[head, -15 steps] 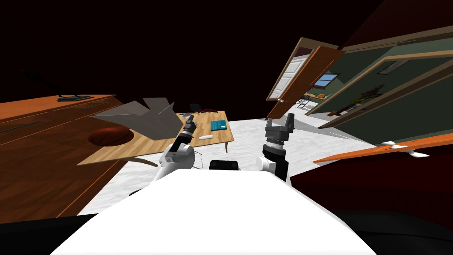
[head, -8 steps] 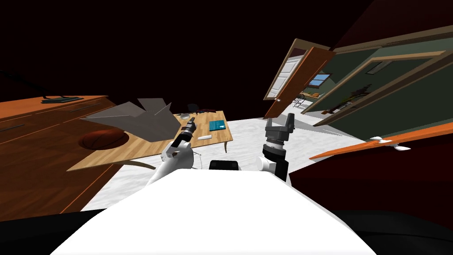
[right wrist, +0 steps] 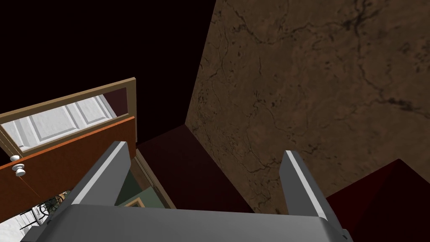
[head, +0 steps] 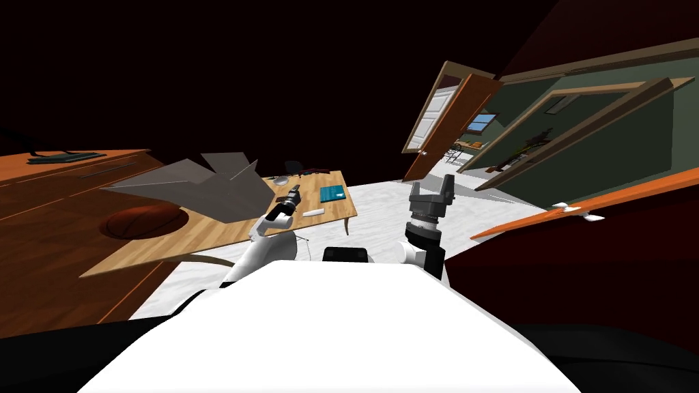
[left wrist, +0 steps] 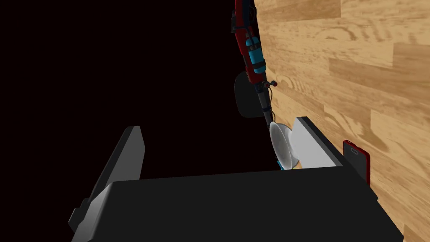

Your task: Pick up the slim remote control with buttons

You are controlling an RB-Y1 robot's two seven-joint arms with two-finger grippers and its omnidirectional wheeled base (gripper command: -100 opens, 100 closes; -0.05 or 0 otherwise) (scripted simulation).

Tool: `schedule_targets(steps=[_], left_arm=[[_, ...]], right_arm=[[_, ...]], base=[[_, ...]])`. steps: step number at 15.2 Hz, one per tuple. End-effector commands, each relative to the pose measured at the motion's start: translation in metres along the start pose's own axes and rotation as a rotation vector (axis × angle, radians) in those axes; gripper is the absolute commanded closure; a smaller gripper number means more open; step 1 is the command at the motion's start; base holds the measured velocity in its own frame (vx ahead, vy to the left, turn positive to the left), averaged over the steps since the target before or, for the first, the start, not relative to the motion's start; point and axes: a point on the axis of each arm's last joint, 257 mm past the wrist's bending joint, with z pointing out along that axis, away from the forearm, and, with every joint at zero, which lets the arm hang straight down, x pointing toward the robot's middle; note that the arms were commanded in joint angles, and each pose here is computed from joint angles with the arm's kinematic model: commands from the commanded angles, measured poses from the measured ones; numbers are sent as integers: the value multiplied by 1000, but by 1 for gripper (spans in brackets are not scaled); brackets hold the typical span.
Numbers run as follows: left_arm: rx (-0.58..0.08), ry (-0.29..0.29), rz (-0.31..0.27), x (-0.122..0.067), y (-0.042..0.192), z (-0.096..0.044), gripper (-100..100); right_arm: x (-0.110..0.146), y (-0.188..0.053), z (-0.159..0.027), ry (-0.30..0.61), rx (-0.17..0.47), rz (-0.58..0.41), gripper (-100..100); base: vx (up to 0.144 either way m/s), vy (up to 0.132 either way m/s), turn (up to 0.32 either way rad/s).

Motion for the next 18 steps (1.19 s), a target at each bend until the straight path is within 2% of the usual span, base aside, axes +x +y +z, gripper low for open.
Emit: schedule_targets(steps=[1,2,3,4,7,8,10,11,12,13,14,16,17,18], left_arm=[[-53,-13,-8,-9,10,11,-100],[-91,-20,-10,-13,26,11,-100],[-101,-22,-10,-14,31,11,-100],[-131,-30,-19,-21,31,19,-100],[-178,-41,-22,-26,52,17,-100],[-214,-51,-34,-34,55,25,-100],[-255,-61,-36,-39,74,22,-100],[-286,-71,-51,-46,75,29,-100],[-323,-79,-54,-50,91,25,-100],[-331,-81,-54,-51,95,24,-100],[-360,-90,-71,-57,93,31,-100],[-407,-102,-75,-62,114,25,-100],[-435,-111,-94,-67,114,31,-100],[-465,-117,-97,-69,125,26,-100]], right_arm=[[0,0,0,0,0,0,0],[0,0,0,0,0,0,0],[0,0,0,0,0,0,0],[0,0,0,0,0,0,0],[0,0,0,0,0,0,0],[0,0,0,0,0,0,0],[0,0,0,0,0,0,0],[0,0,0,0,0,0,0],[0,0,0,0,0,0,0],[0,0,0,0,0,0,0],[0,0,0,0,0,0,0],[0,0,0,0,0,0,0],[0,0,0,0,0,0,0],[0,0,0,0,0,0,0]], base=[[-6,-1,-102],[-7,0,-116],[-4,2,-37],[-5,-1,-93],[-3,1,-41],[-4,-2,-85],[-4,1,-81],[-4,0,-80],[-4,1,-99],[-2,2,-56],[-4,0,-100],[-3,2,-79],[-3,0,-97],[-2,2,-100]])
